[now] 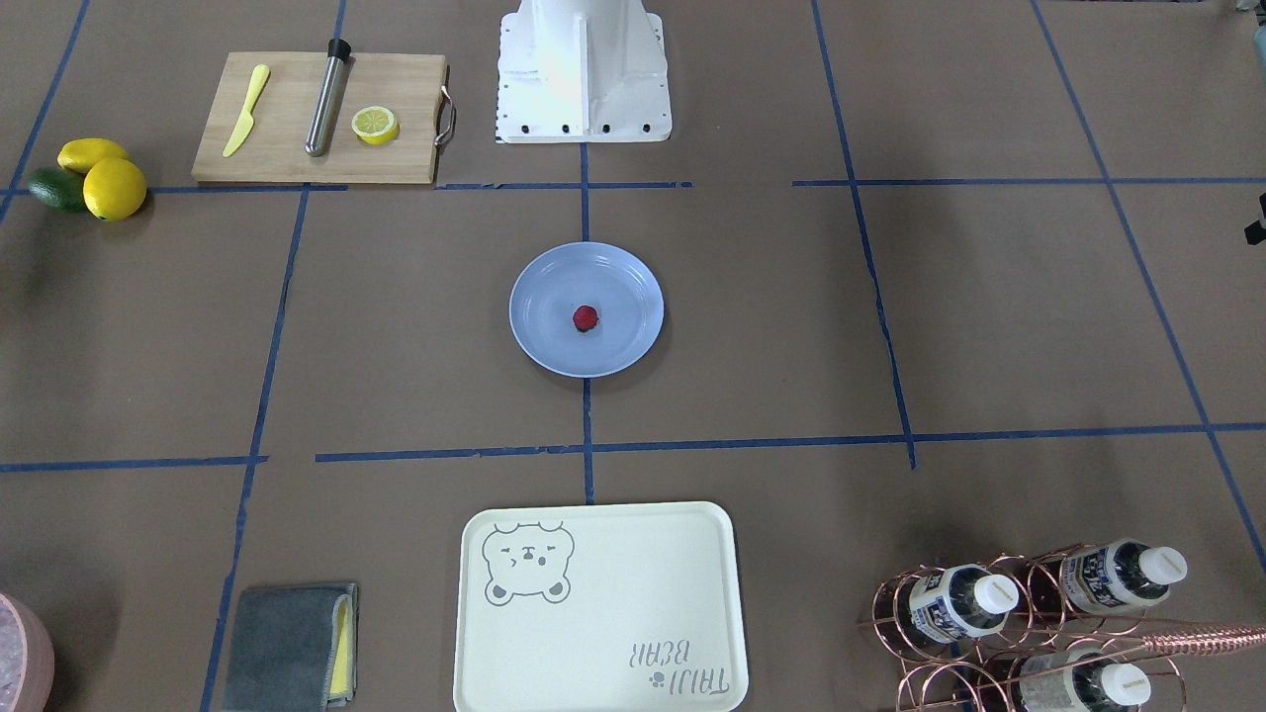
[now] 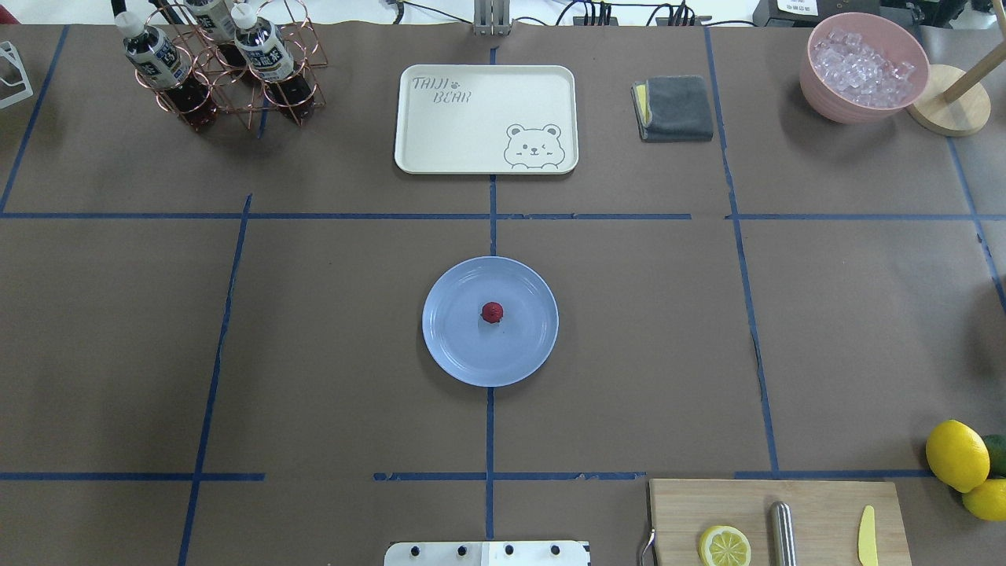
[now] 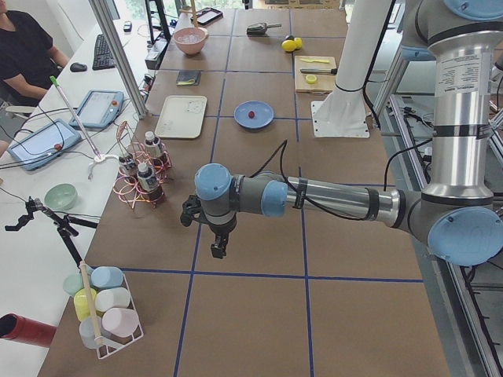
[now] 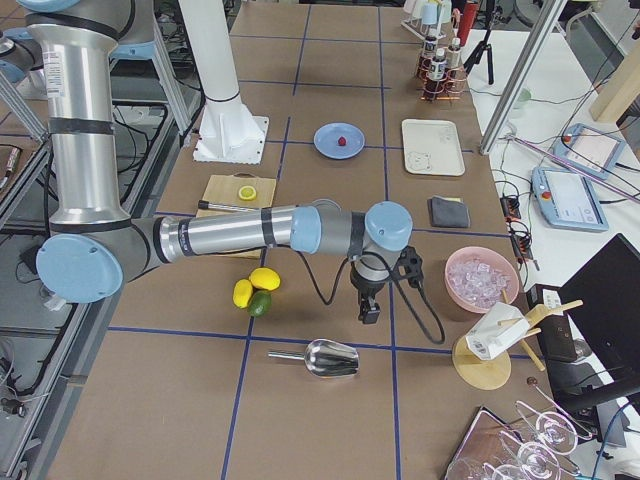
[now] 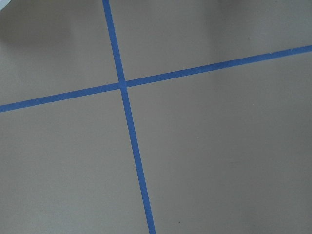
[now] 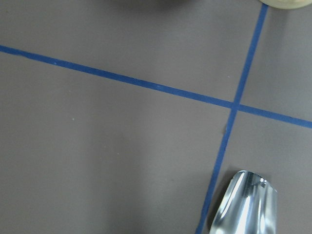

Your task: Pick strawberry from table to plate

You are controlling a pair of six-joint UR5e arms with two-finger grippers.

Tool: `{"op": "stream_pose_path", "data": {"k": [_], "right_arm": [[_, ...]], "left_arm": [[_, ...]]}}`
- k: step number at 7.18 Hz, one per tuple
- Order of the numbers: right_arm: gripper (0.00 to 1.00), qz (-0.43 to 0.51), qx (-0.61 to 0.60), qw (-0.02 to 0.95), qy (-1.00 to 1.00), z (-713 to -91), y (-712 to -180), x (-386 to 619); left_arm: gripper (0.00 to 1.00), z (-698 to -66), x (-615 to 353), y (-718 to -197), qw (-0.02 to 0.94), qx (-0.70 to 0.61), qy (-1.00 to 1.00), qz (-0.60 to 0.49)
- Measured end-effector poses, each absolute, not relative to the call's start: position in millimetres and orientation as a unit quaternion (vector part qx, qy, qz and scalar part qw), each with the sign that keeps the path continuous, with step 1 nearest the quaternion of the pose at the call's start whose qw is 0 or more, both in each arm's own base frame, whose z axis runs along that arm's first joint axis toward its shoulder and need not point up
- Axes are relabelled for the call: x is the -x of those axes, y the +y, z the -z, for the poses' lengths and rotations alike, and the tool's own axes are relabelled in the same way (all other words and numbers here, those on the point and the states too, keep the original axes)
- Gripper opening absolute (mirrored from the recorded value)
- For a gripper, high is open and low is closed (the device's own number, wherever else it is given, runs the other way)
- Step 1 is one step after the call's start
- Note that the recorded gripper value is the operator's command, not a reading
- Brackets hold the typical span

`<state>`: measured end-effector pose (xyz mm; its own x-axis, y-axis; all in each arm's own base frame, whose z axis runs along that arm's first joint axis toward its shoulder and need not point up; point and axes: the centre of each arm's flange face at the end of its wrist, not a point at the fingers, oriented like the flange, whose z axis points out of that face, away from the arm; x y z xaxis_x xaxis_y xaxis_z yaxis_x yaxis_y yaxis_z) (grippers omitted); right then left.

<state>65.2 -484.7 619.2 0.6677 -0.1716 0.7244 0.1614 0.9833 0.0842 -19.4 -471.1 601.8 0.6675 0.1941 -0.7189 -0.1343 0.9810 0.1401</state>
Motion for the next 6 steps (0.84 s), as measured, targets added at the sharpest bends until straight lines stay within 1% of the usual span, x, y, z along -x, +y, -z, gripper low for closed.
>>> {"op": "stream_pose_path", "data": {"k": [2, 6], "right_arm": [[1.00, 0.077, -0.024, 0.908, -0.410, -653, -472, -90], [1.00, 0.040, -0.032, 0.909, -0.413, -662, -465, -102]], "left_arm": [[1.00, -609, 20, -469, 0.914, -0.030, 0.396, -0.086], [1.00, -633, 21, -462, 0.916, -0.007, 0.395, -0.074]]}}
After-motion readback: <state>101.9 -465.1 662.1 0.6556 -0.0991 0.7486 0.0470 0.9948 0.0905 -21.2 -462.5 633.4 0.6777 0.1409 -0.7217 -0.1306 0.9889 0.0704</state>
